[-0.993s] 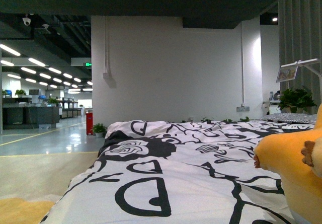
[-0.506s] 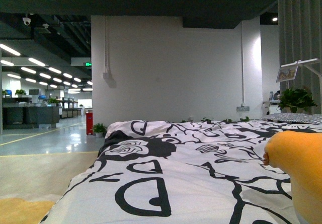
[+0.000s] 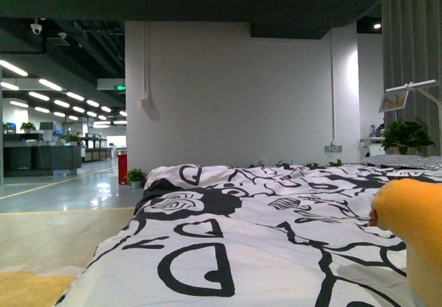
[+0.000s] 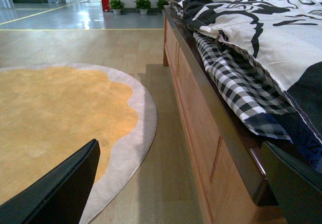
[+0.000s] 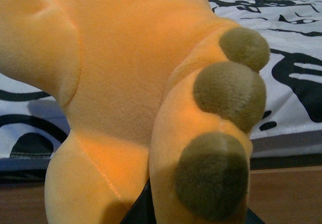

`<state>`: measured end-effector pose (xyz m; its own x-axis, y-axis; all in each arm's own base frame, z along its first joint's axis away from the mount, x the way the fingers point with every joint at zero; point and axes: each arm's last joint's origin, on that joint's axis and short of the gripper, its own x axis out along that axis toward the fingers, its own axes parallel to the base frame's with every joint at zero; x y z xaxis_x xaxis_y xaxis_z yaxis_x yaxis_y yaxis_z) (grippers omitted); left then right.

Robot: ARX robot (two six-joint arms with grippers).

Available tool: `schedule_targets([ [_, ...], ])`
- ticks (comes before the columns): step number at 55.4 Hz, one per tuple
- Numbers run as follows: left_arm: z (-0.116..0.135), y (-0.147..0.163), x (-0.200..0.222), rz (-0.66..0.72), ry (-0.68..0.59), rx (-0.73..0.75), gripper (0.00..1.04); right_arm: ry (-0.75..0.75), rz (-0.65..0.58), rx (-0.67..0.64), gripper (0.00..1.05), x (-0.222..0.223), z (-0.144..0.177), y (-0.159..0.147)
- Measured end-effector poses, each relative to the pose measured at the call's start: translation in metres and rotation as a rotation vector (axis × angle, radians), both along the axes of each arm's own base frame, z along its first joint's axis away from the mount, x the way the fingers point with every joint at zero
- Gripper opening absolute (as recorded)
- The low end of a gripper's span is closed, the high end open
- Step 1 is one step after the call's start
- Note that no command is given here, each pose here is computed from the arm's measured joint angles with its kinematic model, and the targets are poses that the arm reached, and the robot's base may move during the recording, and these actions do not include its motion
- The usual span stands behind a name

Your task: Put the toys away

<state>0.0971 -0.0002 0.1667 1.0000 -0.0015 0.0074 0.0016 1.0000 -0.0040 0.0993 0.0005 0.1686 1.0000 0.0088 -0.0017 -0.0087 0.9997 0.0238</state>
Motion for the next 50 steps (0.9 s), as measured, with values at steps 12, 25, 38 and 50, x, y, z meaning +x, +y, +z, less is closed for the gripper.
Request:
schedule_targets([
  [12,0.0,0.0,0.0,-0.001,0.0,0.0,0.98,-0.021,-0.001,-0.002,0.07,-0.0023,0.0004,-0.0001],
  [25,0.0,0.0,0.0,-0.001,0.0,0.0,0.98,-0.021,-0.001,-0.003,0.07,-0.0023,0.0004,-0.0001],
  [38,0.0,0.0,0.0,-0.001,0.0,0.0,0.98,-0.021,-0.001,-0.003,0.07,-0.0023,0.0004,-0.0001],
  [50,0.0,0.0,0.0,-0.001,0.0,0.0,0.98,-0.021,-0.001,-0.003,0.07,-0.0023,0.0004,-0.0001],
])
